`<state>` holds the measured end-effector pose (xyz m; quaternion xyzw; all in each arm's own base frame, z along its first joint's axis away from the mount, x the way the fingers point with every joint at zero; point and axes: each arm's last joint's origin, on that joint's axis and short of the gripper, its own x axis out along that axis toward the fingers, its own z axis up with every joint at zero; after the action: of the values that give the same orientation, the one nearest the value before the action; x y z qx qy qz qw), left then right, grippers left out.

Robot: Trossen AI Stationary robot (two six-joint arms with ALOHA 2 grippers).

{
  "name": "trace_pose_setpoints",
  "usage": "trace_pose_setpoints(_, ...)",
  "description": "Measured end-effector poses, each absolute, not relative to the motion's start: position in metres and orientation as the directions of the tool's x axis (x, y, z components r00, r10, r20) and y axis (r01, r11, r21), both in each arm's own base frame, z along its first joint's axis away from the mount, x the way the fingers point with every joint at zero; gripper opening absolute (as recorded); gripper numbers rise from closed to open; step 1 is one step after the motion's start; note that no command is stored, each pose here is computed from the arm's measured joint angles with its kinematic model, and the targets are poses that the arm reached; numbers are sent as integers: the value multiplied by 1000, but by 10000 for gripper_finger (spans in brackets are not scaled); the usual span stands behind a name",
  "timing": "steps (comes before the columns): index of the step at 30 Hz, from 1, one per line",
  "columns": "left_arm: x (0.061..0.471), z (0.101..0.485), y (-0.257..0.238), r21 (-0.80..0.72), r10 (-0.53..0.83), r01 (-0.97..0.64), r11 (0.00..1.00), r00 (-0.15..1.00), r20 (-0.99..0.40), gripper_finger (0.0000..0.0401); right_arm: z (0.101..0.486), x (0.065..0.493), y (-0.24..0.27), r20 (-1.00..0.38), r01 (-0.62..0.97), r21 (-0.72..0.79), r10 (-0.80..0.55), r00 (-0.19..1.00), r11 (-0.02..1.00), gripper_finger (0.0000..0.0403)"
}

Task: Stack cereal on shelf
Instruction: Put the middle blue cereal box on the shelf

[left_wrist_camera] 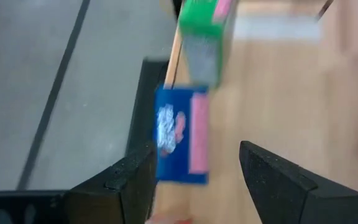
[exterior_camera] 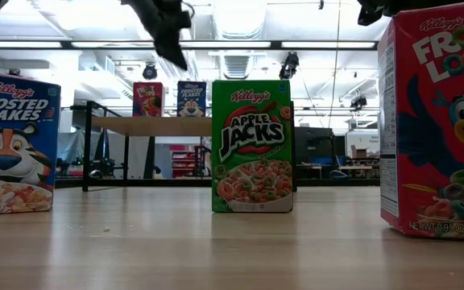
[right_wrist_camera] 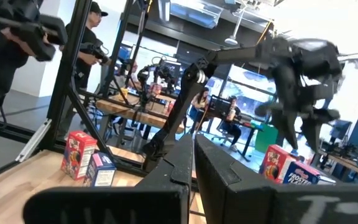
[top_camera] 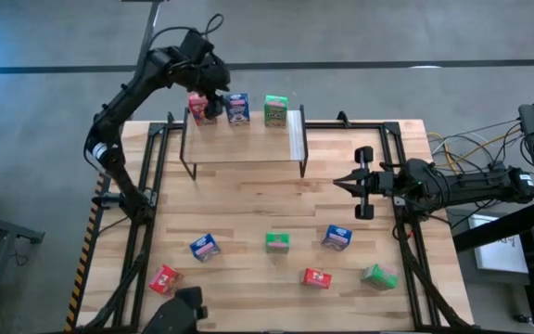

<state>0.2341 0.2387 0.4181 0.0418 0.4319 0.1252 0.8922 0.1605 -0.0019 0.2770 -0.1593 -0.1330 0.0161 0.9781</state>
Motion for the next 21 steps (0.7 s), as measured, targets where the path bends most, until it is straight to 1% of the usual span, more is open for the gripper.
trace_pose_setpoints(3, 232, 436, 225, 116, 215, -188, 975, 689, -692, 210, 276, 161, -2, 243, -2, -281, 73, 967, 960, 9)
trace_pose_setpoints(6, 235, 451, 202, 96, 182, -156, 983, 758, -627, 204, 276, 161, -2, 241, 2, -239, 57, 969, 971, 9)
trace_pose_setpoints(12, 241, 453, 149, 103, 114, -69, 992, 832, -543, 194, 270, 167, -6, 205, 106, -154, -73, 976, 982, 9)
trace_pose_setpoints(15, 238, 445, 123, 117, 96, -44, 992, 869, -486, 194, 270, 175, -10, 122, 159, -105, -146, 982, 982, 9)
trace_pose_setpoints(21, 234, 406, 81, 203, 209, -135, 970, 892, -401, 194, 287, 197, -25, -106, 214, -51, -218, 970, 976, 9)
